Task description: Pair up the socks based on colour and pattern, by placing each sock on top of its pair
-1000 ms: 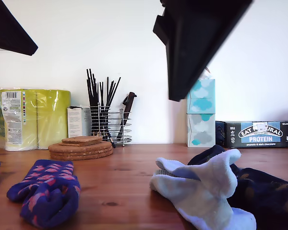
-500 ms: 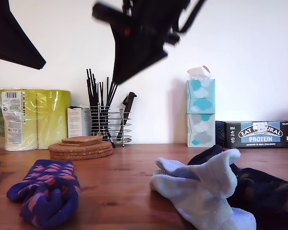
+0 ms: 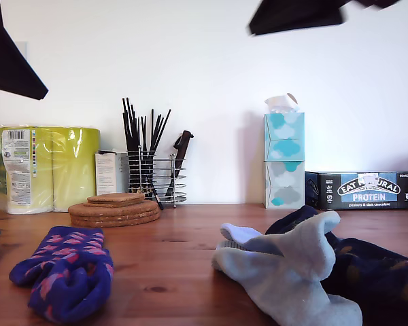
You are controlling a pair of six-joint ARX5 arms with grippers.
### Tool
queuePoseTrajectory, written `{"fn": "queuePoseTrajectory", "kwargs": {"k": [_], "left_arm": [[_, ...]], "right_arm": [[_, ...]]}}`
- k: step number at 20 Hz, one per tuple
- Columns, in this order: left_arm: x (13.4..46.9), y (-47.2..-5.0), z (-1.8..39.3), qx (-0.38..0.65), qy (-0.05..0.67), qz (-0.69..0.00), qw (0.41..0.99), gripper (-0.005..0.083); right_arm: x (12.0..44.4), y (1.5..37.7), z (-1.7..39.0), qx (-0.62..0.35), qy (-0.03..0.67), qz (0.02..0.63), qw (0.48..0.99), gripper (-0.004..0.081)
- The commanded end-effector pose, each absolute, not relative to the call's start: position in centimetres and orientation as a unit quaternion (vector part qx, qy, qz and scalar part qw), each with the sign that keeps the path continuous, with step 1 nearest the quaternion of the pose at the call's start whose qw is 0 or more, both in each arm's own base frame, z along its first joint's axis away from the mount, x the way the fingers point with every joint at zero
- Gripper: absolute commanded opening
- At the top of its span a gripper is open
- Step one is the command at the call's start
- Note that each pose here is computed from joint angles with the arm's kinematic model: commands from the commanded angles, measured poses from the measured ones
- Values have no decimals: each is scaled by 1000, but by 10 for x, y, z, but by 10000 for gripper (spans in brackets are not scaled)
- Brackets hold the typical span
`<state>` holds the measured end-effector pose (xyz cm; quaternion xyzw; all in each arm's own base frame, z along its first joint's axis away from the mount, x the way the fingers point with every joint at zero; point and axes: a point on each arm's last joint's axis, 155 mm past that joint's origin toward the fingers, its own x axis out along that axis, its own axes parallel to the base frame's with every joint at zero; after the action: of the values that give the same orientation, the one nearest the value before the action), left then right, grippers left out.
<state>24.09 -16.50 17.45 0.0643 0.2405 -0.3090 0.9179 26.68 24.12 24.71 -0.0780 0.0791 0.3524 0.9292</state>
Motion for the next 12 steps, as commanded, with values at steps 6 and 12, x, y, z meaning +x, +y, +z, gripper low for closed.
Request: {"fn": "queuePoseTrajectory", "kwargs": {"k": [6,12], "left_arm": [[271,-163,117,100,306,-292,900,-20],[292,-166,60,115,388,-304,863,-20]], "right_arm": [[223,201,242,-88,76,352,929,-13],[163,191,188,-83,216,425,875,-13]]}}
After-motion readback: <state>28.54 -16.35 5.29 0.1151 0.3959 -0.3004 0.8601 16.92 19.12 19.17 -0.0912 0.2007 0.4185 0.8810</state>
